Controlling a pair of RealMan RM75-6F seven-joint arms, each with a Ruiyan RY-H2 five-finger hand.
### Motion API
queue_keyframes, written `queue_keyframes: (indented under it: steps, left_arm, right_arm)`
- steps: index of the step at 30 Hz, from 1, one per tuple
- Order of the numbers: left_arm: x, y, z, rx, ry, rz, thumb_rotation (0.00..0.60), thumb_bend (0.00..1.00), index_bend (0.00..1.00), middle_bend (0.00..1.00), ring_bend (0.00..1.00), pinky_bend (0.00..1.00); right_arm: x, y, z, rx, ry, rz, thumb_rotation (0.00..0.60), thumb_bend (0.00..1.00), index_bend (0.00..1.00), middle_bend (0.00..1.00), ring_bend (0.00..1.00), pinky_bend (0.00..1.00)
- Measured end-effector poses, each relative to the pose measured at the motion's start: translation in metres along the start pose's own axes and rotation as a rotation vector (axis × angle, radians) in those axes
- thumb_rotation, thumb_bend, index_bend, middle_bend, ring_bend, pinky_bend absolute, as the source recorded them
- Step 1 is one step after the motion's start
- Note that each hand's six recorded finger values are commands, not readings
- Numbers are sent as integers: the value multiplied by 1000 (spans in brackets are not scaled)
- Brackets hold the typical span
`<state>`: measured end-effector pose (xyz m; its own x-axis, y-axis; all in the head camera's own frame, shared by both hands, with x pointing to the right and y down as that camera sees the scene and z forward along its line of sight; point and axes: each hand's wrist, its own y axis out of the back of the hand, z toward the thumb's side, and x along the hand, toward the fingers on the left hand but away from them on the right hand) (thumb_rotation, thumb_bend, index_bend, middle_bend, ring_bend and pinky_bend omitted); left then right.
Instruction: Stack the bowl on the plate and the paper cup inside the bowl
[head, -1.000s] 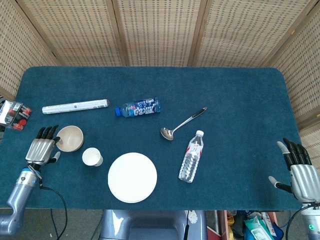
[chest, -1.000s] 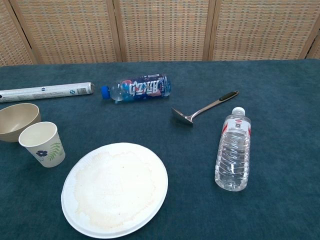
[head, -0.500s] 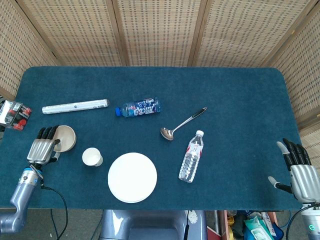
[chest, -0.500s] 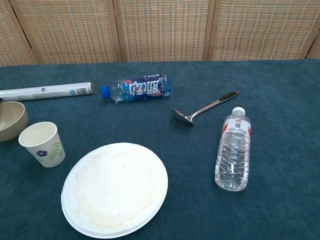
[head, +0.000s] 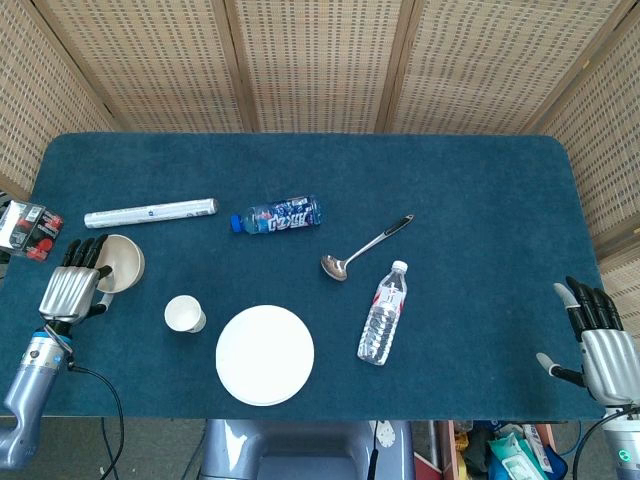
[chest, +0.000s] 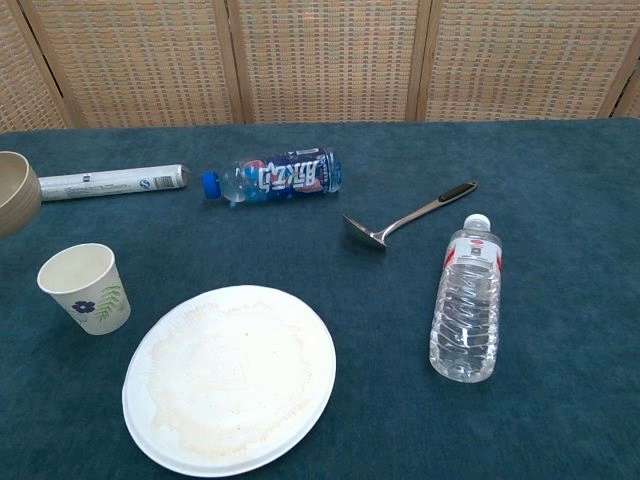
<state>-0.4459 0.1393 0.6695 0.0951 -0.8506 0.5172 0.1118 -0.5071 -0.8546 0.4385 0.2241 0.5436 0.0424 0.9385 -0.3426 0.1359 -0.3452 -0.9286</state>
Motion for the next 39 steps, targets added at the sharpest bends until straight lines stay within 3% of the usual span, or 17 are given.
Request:
queue_keyframes:
  steps: [7, 13, 21, 28, 39]
  left_arm:
    - [-9, 29, 28, -53, -96, 59, 600, 405, 659, 0, 0, 0]
    - [-26, 58, 69, -74, -235, 119, 600, 405, 659, 0, 0, 0]
    - [-62, 79, 122, -101, -414, 129, 600, 406, 659, 0, 0, 0]
    - [-92, 70, 149, -61, -533, 50, 600, 406, 659, 0, 0, 0]
    - [-102, 34, 167, -16, -584, -69, 600, 406, 659, 0, 0, 0]
  right_arm:
    - [0, 0, 0, 2, -1, 0, 600, 142, 9, 0, 0, 0]
    - [0, 0, -1, 1, -3, -1, 600, 142, 9, 0, 0, 0]
    - [1, 3, -2, -3, -7, -9, 600, 141, 9, 0, 0, 0]
    - [1, 5, -4, -6, -11, -16, 600, 142, 9, 0, 0, 0]
    - [1, 5, -5, -7, -14, -17, 600, 142, 9, 0, 0, 0]
